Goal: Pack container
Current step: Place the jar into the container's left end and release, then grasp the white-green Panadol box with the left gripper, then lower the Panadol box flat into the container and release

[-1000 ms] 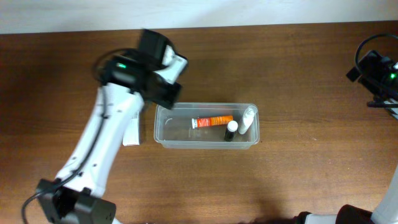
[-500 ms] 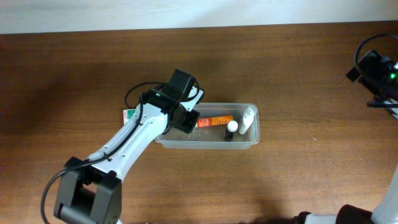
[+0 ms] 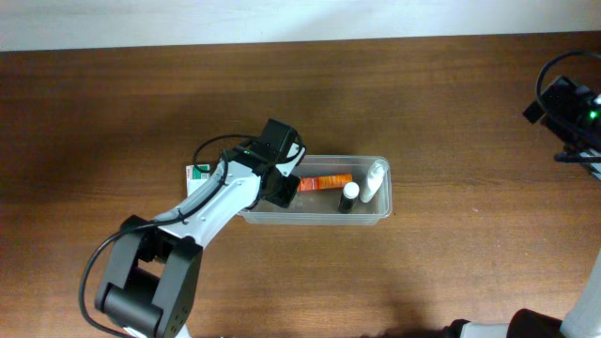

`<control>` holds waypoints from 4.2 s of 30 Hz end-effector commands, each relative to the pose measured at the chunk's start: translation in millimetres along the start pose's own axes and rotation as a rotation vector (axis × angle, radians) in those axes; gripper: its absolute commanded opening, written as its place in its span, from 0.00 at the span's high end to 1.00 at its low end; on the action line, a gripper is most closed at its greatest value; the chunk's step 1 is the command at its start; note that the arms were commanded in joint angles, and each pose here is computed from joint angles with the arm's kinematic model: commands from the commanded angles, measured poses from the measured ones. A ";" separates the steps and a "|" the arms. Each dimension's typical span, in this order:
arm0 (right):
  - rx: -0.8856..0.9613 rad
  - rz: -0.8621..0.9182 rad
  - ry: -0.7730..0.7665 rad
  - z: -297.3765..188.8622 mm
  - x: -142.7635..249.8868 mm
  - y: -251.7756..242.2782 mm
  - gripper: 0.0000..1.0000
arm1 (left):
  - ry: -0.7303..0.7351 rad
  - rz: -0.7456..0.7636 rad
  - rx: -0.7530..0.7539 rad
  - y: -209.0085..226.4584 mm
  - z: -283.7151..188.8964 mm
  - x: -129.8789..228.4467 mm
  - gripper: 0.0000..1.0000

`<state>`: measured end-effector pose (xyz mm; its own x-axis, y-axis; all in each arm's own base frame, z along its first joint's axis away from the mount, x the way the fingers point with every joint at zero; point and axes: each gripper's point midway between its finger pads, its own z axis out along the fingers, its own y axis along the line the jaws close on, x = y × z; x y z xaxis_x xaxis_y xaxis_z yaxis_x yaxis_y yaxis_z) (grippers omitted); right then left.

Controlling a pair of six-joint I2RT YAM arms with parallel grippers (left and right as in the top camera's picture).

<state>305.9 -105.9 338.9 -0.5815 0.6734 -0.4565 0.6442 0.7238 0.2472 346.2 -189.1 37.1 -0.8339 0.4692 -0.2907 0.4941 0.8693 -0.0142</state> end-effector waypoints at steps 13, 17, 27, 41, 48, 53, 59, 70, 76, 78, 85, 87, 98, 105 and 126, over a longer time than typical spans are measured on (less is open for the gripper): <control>-0.005 0.009 -0.004 -0.7 -2.2 0.0 0.02 | -0.164 -0.012 -0.023 4.6 -78.3 -56.2 0.44; -0.005 0.009 -0.004 -0.7 -2.2 0.0 0.02 | -0.215 -0.017 -0.068 11.3 -136.5 -63.4 0.43; -0.005 0.009 -0.004 -0.7 -2.3 0.1 0.02 | 0.025 -0.363 -0.224 109.1 -165.6 24.5 0.22; -0.005 0.009 -0.004 -0.7 -2.2 0.0 0.02 | 0.312 -0.508 -0.107 146.4 -40.8 82.7 0.22; -0.005 0.009 -0.004 -0.7 -2.3 0.1 0.02 | 0.420 -0.521 -0.086 148.9 8.3 100.9 0.30; -0.005 0.009 -0.004 -0.7 -2.3 0.1 0.02 | 0.432 -0.521 -0.084 149.6 18.0 103.1 0.39; -0.005 0.009 -0.004 -0.7 -2.2 0.0 0.02 | 0.420 -0.486 -0.080 150.9 14.2 99.6 0.49; -0.005 0.009 -0.004 -0.7 -2.3 0.1 0.02 | 0.114 -0.342 -0.155 158.8 -130.0 23.2 0.57; -0.005 0.009 -0.004 -0.7 -2.3 0.1 0.02 | -0.166 -0.024 -0.079 90.8 -210.2 -24.6 0.57; -0.005 0.009 -0.004 -0.7 -2.2 0.2 0.02 | -0.218 0.122 -0.051 63.1 -220.1 -34.7 0.57; -0.005 0.009 -0.004 -0.7 -2.3 0.1 0.02 | -0.156 0.604 0.016 -7.7 -189.5 -35.0 0.58; -0.005 0.009 -0.004 -0.7 -2.3 0.1 0.02 | -0.103 0.699 0.043 -18.3 -169.0 -28.0 0.57; -0.005 0.009 -0.004 -0.7 -2.3 0.1 0.02 | 0.089 0.974 0.184 -50.1 -89.3 -7.7 0.51; -0.005 0.009 -0.004 -0.7 -2.3 0.1 0.02 | 0.175 0.974 0.234 -51.8 -64.2 5.0 0.43; -0.005 0.009 -0.004 -0.7 -2.3 0.1 0.02 | -0.236 0.237 -0.302 81.7 -260.2 -48.9 0.34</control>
<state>306.0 -106.0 338.8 -0.5816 0.6735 -0.4562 0.6443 0.7238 0.2471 358.4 -141.7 261.6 -0.4778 0.8096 -0.3409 0.7416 0.5798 0.3375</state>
